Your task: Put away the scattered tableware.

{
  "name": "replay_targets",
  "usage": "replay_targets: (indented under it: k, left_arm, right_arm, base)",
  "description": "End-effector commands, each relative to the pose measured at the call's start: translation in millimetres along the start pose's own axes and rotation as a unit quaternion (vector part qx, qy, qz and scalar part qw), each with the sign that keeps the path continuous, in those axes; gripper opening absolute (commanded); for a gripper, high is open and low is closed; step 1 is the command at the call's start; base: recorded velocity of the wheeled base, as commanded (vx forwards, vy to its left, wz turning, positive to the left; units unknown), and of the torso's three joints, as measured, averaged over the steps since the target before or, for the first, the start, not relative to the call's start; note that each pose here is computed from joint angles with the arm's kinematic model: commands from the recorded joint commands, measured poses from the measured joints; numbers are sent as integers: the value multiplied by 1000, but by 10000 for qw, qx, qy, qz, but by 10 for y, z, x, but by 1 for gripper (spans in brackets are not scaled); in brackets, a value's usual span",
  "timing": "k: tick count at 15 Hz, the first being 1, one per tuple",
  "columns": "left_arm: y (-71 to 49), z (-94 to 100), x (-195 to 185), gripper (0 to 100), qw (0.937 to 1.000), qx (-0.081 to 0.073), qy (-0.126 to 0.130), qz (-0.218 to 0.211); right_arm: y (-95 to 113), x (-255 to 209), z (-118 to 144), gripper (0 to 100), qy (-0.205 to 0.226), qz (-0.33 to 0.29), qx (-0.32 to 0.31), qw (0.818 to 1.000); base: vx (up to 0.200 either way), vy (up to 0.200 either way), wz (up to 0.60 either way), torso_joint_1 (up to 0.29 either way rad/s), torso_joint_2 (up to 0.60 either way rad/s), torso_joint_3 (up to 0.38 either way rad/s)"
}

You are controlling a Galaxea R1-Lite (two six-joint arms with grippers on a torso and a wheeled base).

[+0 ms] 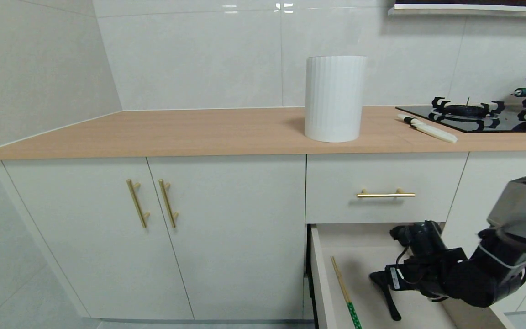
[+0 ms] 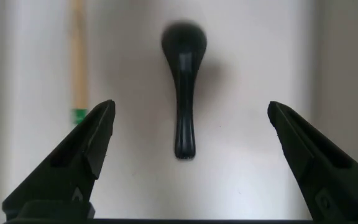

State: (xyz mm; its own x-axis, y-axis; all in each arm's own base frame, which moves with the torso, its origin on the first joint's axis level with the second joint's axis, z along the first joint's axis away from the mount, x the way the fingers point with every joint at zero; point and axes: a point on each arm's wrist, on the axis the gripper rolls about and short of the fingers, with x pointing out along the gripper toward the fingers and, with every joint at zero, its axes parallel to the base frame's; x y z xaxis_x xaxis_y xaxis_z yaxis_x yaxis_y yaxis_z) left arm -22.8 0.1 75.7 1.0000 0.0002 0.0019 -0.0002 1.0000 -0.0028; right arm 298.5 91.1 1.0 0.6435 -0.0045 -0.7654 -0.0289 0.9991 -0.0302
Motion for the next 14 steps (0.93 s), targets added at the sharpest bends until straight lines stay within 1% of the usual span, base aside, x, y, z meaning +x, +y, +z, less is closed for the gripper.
replay_targets:
  k: [1, 2, 3, 4, 7, 14]
  left_arm:
    - [0, 0, 0, 100, 10000, -2, 2, 7]
    - [0, 0, 0, 100, 10000, -2, 2, 7]
    - [0, 1, 0, 100, 10000, -2, -6, 7]
    - [0, 0, 0, 100, 10000, -2, 2, 7]
    - [0, 1, 0, 100, 10000, -2, -6, -1]
    - [0, 1, 0, 100, 10000, -2, -6, -1]
  right_arm:
    - [-89, -846, 275, 100, -728, 252, 129, 9969]
    - [-68, -1033, 307, 100, -794, 409, 73, 9960]
    - [-62, -1105, 322, 100, -807, 473, 60, 9956]
    - [-51, -1302, 319, 100, -789, 625, -19, 9949]
    - [-37, -1386, 312, 100, -766, 669, -72, 9948]
    - [-3, -1406, 247, 100, -526, 685, -223, 9960]
  base:
    - [0, 0, 0, 0, 0, 0]
    - [0, 0, 0, 0, 0, 0]
    - [0, 0, 0, 0, 0, 0]
    - [0, 0, 0, 0, 0, 0]
    - [0, 0, 0, 0, 0, 0]
    - [-200, 0, 0, 1, 4, 3]
